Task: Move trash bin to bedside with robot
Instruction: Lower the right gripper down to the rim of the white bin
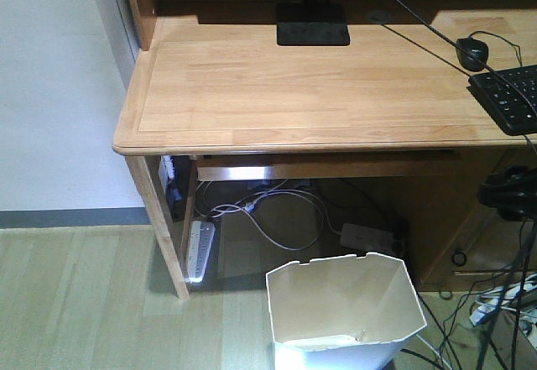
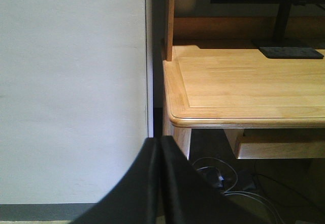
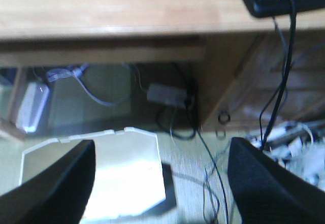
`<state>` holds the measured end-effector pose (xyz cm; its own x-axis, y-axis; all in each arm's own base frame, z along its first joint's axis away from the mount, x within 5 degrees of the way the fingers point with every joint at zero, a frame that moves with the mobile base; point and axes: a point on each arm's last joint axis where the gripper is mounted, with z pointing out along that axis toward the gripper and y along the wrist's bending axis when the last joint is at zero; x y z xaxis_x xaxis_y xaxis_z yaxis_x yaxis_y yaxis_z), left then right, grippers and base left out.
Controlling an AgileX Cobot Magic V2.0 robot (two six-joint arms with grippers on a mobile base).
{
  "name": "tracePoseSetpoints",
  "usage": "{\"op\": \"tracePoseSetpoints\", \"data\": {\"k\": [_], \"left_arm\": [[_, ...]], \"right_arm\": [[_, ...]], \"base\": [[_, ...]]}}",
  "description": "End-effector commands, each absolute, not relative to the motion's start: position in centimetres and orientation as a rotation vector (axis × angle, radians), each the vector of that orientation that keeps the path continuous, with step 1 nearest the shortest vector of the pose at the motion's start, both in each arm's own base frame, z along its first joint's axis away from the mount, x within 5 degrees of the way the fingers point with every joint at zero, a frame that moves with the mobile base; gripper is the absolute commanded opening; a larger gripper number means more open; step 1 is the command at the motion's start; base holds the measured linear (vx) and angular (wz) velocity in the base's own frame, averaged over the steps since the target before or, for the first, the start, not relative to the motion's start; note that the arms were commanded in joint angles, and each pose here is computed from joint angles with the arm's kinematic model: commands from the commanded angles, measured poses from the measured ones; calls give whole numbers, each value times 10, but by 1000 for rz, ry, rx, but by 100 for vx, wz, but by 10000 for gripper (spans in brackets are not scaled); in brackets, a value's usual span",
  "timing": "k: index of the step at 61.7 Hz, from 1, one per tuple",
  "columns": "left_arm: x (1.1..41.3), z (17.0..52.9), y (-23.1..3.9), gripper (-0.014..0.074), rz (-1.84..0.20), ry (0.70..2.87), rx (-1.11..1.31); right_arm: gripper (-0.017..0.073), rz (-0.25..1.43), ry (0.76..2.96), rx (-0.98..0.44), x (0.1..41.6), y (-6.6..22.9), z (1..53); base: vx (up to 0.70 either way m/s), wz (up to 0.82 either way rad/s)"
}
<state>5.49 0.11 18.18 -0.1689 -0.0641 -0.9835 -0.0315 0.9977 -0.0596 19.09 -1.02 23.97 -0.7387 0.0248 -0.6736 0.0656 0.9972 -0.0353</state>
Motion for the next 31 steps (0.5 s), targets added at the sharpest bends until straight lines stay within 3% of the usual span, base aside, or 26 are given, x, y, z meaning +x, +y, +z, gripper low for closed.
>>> {"op": "tracePoseSetpoints", "data": {"k": [1, 9, 19, 31], "left_arm": [[56, 179, 1, -6, -40, 1689, -78], [56, 179, 1, -6, -40, 1689, -78], [56, 179, 1, -6, -40, 1689, -78], [56, 179, 1, -6, -40, 1689, -78]], "right_arm": [[525, -89, 2384, 91, 213, -19, 238], [525, -87, 2467, 158, 231, -30, 213], [525, -113, 2604, 56, 257, -35, 175], [525, -96, 2682, 33, 288, -38, 126]], "base": [[0, 0], [0, 0], [0, 0], [0, 0]]}}
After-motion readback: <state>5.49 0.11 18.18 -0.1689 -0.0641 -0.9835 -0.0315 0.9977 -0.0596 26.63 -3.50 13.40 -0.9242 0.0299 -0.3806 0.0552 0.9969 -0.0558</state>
